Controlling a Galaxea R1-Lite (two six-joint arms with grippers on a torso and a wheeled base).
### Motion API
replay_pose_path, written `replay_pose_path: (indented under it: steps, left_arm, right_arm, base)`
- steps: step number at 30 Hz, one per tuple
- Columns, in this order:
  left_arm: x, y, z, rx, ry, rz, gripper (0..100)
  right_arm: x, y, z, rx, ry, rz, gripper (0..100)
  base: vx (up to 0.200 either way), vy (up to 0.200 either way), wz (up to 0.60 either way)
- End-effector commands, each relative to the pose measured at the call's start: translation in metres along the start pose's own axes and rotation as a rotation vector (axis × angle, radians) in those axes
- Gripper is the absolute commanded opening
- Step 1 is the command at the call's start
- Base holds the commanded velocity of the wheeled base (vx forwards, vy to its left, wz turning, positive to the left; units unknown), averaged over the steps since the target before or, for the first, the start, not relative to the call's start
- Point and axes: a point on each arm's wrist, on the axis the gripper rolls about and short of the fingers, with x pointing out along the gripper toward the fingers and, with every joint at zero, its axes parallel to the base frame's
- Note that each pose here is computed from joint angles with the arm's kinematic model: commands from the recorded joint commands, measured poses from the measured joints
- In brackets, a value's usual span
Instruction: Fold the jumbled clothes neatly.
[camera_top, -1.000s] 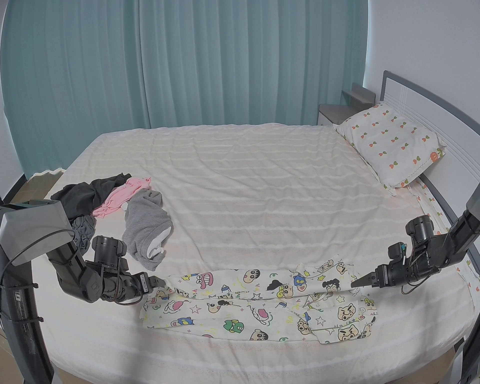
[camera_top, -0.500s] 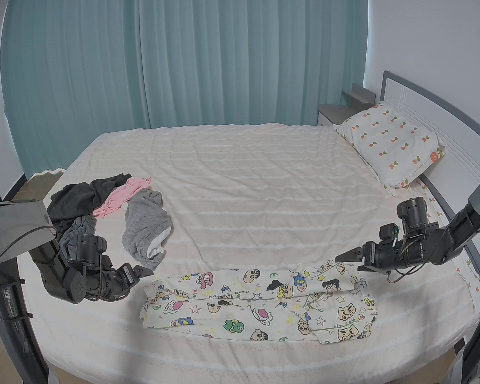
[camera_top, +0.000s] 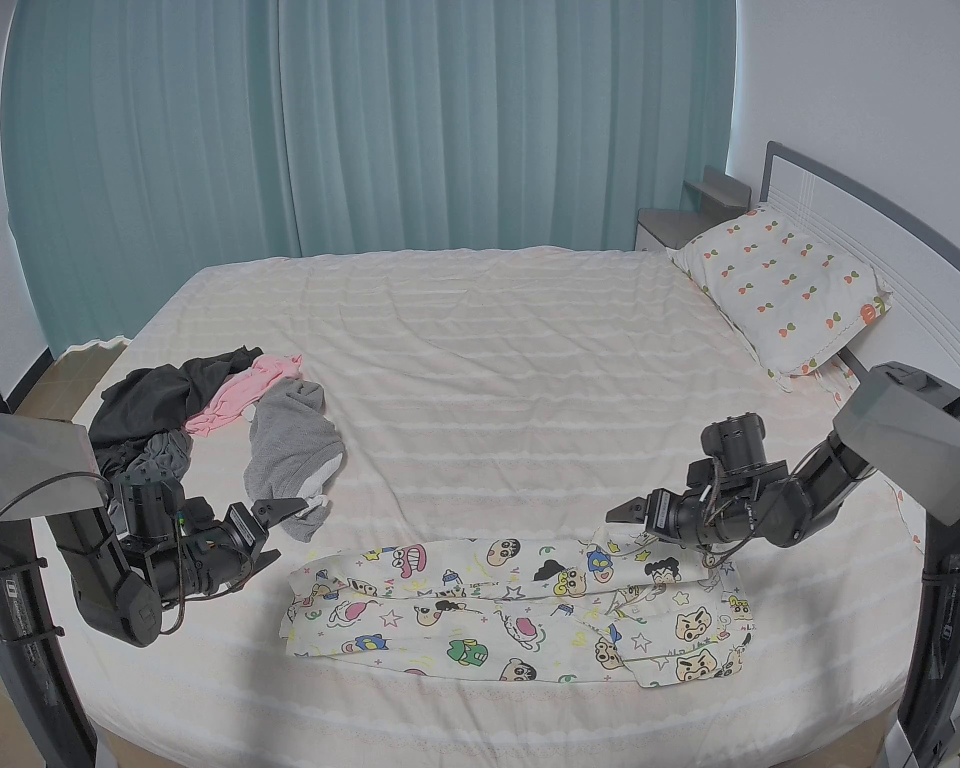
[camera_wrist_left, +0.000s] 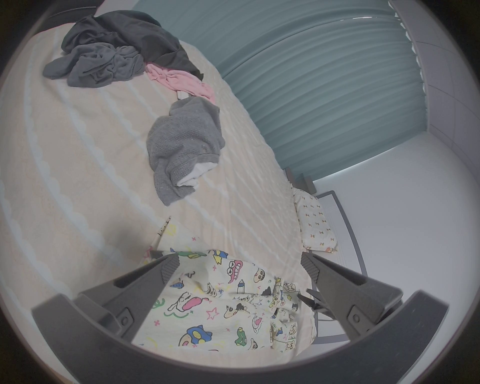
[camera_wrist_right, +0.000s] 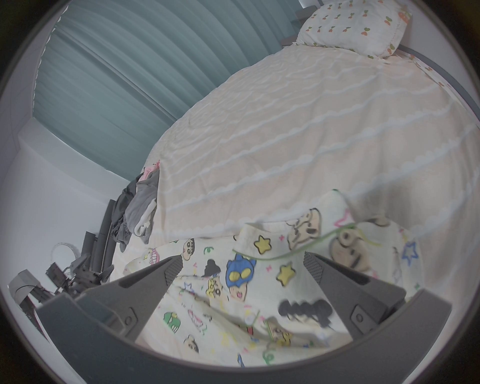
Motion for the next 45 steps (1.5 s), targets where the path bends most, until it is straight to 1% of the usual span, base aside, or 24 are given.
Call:
replay_pose_path:
  steps: [1,6,7,8,10,14,19,23,26,31,35,37,38,39,42,45]
  left_arm:
    - [0.000,0.014,-0.015,-0.034,0.046,0.035,100]
    - [0.000,0.014,-0.015,-0.033,0.046,0.035,100]
    - [0.000,0.014,-0.015,-0.033,0.046,0.035,100]
    - [0.000,0.014,-0.015,-0.033,0.045,0.036,100]
    - [0.000,0.015,-0.015,-0.033,0.045,0.037,100]
    - [0.000,0.015,-0.015,-0.032,0.045,0.037,100]
    - [0.000,0.015,-0.015,-0.032,0.045,0.037,100]
    - [0.001,0.016,-0.016,-0.031,0.041,0.044,100]
    - [0.002,0.015,-0.018,-0.028,0.038,0.051,100]
    - [0.003,0.016,-0.018,-0.028,0.036,0.054,100]
    - [0.003,0.016,-0.018,-0.028,0.038,0.053,100]
    - [0.003,0.016,-0.018,-0.028,0.036,0.054,100]
    - [0.003,0.016,-0.018,-0.028,0.036,0.054,100]
    - [0.003,0.016,-0.018,-0.028,0.036,0.054,100]
    - [0.003,0.016,-0.018,-0.028,0.038,0.053,100]
    - [0.003,0.016,-0.018,-0.029,0.038,0.053,100]
  right_arm:
    - [0.045,0.003,-0.011,-0.019,0.019,-0.031,100]
    - [0.045,0.000,-0.009,0.000,0.103,-0.103,100]
    - [0.045,0.000,-0.009,0.000,0.103,-0.103,100]
    - [0.043,-0.006,-0.007,0.007,0.117,-0.148,100]
    - [0.042,-0.011,-0.008,0.013,0.123,-0.185,100]
    - [0.038,-0.020,-0.010,0.030,0.140,-0.220,100]
    - [0.034,-0.024,-0.015,0.038,0.154,-0.241,100]
    - [0.028,-0.022,-0.013,0.043,0.133,-0.240,100]
    - [0.021,-0.016,-0.003,0.049,0.076,-0.218,100]
    - [0.011,-0.004,0.012,0.105,-0.019,-0.165,100]
    - [0.013,-0.005,0.013,0.115,-0.025,-0.167,100]
    - [0.014,-0.007,0.012,0.119,-0.020,-0.170,100]
    - [0.022,-0.016,0.008,0.128,-0.002,-0.192,100]
    - [0.024,-0.019,0.007,0.130,-0.002,-0.199,100]
    - [0.031,-0.035,0.012,0.152,-0.022,-0.246,100]
    - [0.032,-0.046,0.014,0.171,-0.031,-0.275,100]
  base:
    - [0.000,0.000,0.00]
    - [0.000,0.000,0.00]
    - [0.000,0.000,0.00]
    - [0.000,0.000,0.00]
    - [0.000,0.000,0.00]
    - [0.000,0.000,0.00]
    - [0.000,0.000,0.00]
    - [0.000,0.000,0.00]
    - [0.000,0.000,0.00]
    - [0.000,0.000,0.00]
    - [0.000,0.000,0.00]
    - [0.000,0.000,0.00]
    - [0.000,0.000,0.00]
    - [0.000,0.000,0.00]
    - [0.000,0.000,0.00]
    - [0.000,0.000,0.00]
